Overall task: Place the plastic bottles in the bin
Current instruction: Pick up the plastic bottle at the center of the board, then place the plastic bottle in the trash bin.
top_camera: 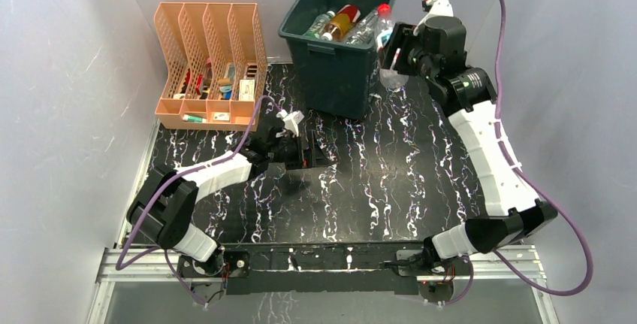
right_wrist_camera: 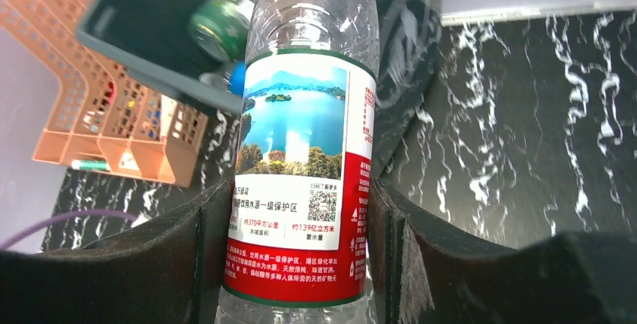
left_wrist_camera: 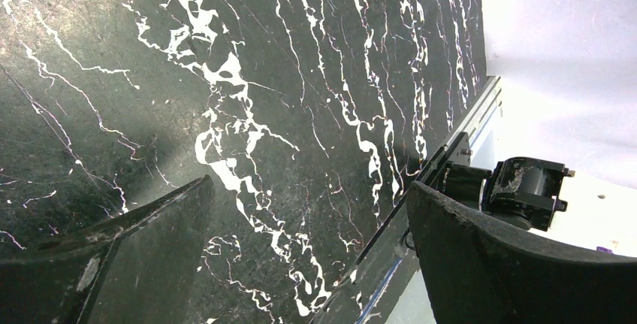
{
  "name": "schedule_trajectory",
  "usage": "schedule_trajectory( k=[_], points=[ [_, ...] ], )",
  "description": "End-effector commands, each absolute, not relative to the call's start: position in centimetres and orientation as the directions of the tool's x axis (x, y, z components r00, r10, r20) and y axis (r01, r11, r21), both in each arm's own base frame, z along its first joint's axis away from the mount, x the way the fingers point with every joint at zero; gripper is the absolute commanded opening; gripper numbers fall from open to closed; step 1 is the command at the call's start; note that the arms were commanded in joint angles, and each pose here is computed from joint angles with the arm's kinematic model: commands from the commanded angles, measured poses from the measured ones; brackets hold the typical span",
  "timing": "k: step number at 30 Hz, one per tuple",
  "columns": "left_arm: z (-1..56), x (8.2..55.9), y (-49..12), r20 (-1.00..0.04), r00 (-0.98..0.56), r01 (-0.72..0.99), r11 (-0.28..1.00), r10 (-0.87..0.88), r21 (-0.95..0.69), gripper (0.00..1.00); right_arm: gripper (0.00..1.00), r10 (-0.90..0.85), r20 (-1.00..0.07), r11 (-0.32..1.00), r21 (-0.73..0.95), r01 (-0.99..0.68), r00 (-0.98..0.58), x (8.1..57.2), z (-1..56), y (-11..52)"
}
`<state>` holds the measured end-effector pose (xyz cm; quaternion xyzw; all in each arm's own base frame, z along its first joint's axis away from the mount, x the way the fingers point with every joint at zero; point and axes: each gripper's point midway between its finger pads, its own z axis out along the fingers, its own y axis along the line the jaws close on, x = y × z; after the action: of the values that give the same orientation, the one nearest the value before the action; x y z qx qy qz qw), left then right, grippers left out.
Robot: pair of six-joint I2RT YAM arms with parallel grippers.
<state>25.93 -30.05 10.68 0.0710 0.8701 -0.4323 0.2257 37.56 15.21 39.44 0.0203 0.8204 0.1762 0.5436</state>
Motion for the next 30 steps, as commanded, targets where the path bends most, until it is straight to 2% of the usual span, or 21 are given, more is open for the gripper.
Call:
schedule_trajectory(
  k=[1, 8, 13, 23, 27, 30],
  points=[
    [12.0, 25.8, -29.7, -0.479, -0.874, 0.339, 0.605, -0.08, -0.72, 0.98, 0.45, 0.259, -0.935, 0.91, 0.32, -0.263, -0.241, 38.2, 46.0, 16.3],
    [11.8, 25.8, -30.0, -0.471, -0.879, 0.343, 0.593, -0.071, -0.729, 0.98, 0.46, 0.266, -0.94, 0.927, 0.31, -0.212, -0.213, 37.0, 45.6, 14.6],
    [11.9, 25.9, -30.2, -0.469, -0.88, 0.341, 0.59, -0.072, -0.732, 0.98, 0.47, 0.264, -0.952, 0.925, 0.296, -0.24, -0.158, 38.8, 47.8, 15.3],
    [12.3, 25.8, -30.2, -0.471, -0.879, 0.341, 0.584, -0.081, -0.736, 0.98, 0.47, 0.3, -0.949, 0.899, 0.316, -0.303, -0.099, 45.8, 50.0, 16.9],
    [12.1, 25.8, -30.2, -0.469, -0.88, 0.342, 0.587, -0.073, -0.734, 0.98, 0.47, 0.36, -0.926, 0.863, 0.376, -0.338, -0.11, 48.4, 49.5, 16.8],
    [12.1, 25.8, -30.3, -0.469, -0.881, 0.344, 0.586, -0.071, -0.734, 0.98, 0.47, 0.375, -0.911, 0.844, 0.412, -0.343, -0.169, 51.7, 46.8, 17.0]
  ],
)
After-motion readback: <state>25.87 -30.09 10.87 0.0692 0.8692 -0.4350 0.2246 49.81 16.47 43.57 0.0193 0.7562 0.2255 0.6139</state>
